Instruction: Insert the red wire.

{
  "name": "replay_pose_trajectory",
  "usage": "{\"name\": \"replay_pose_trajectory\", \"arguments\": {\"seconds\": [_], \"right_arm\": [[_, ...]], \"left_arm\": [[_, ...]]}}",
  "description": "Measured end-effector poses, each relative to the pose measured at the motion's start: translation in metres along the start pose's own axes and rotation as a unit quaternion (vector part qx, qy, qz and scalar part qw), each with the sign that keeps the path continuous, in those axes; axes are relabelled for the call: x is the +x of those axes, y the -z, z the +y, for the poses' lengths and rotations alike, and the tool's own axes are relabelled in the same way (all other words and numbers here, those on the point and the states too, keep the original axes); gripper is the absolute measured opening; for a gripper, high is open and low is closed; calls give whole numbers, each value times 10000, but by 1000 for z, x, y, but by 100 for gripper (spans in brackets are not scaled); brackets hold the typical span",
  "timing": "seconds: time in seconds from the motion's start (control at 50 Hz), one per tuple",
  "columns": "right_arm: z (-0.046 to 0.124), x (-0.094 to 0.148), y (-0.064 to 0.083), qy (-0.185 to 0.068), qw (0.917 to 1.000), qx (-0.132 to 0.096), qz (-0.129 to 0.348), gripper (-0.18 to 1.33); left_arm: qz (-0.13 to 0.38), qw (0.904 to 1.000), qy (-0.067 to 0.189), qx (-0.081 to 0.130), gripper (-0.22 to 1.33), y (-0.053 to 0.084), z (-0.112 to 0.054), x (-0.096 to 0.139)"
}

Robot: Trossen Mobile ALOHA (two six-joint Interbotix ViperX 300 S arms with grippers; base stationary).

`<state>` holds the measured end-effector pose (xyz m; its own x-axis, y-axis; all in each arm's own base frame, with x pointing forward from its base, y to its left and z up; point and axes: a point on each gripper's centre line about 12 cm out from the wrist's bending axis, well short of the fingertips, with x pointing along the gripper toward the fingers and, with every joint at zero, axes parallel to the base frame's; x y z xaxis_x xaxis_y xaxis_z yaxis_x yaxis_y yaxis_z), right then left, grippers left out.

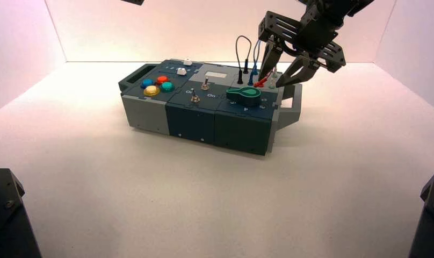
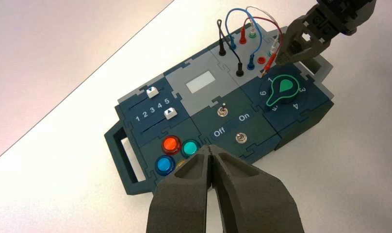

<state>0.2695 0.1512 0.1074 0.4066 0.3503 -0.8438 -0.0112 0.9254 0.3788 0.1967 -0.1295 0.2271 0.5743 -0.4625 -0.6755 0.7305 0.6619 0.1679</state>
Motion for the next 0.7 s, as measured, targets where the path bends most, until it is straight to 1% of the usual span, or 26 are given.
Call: {"name": "replay_pose_trajectory", "arguments": {"seconds": [0.3,0.54,0.7], "right_arm": [[4,5,-7,-19,10000,60,-65,106],[3,11,-7,15,9999,99,-8,106],[3,14,-8,32,9999,103,17,101]], "left_arm": [[-16,10000,1,-1,-16,-1,0,-1],[-8,10000,3,6,-17,0,0,0],[-7,10000,-2,1,-16,0,0,0]]}}
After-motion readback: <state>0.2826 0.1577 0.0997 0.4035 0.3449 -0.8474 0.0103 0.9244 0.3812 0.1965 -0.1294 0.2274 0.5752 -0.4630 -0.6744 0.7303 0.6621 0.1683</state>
